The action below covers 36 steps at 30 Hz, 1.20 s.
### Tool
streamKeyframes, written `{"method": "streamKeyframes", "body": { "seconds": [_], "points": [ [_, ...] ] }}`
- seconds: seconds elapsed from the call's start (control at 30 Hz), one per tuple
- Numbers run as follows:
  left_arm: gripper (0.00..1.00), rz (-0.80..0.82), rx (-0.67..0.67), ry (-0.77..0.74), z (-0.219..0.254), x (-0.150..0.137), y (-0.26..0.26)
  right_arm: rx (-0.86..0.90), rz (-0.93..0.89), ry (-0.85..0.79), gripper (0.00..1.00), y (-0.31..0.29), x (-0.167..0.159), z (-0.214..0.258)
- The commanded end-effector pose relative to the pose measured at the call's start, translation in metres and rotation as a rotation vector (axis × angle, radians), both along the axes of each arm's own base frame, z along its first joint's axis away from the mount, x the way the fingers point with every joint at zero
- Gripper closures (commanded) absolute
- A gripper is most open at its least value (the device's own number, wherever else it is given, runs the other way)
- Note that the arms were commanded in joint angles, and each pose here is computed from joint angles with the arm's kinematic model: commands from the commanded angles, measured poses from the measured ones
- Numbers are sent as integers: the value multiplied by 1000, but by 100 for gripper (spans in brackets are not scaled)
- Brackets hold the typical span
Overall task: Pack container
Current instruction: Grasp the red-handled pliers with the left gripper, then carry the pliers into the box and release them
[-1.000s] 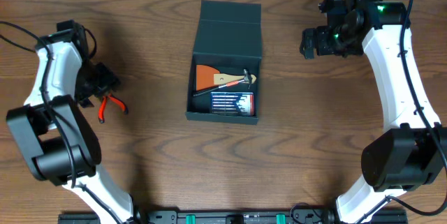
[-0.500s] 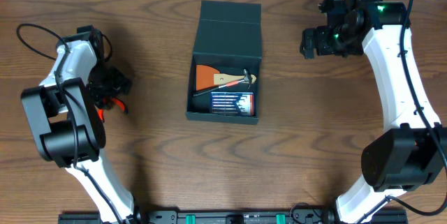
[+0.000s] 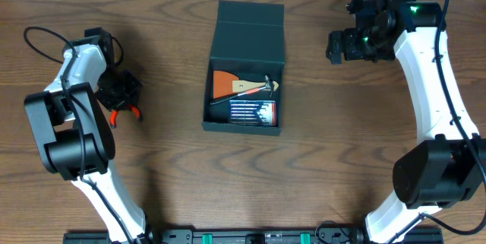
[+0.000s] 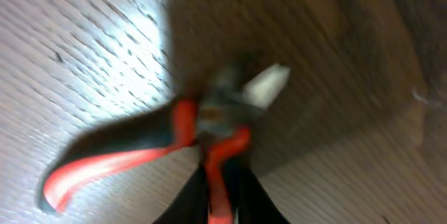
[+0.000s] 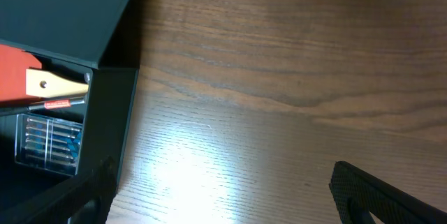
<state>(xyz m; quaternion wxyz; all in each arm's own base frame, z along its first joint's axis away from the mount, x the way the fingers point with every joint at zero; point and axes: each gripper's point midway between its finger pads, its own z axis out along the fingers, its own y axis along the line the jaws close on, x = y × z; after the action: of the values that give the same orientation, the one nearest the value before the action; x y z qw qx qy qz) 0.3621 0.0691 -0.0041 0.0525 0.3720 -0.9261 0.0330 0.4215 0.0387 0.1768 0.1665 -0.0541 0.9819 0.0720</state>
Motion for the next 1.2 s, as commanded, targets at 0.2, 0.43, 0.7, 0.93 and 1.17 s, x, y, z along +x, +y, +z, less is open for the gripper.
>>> {"method": "streamKeyframes", "body": {
  "seconds": [0.2, 0.43, 0.7, 0.93, 1.17],
  "points": [
    [94, -240, -109, -149, 40, 15, -26, 16, -16, 0, 1, 0, 2, 0],
    [94, -1017, 28, -530, 164, 34, -98, 16, -16, -2, 1, 0, 3, 1],
    [94, -1949, 368, -737, 236, 1, -242, 16, -16, -3, 1, 0, 3, 1],
    [94, -2142, 277, -616, 179, -14, -298, 15, -16, 12, 1, 0, -1, -1],
    [94, -2090, 208, -444, 112, -3, -300, 15, -16, 17, 1, 0, -2, -1]
  ]
}}
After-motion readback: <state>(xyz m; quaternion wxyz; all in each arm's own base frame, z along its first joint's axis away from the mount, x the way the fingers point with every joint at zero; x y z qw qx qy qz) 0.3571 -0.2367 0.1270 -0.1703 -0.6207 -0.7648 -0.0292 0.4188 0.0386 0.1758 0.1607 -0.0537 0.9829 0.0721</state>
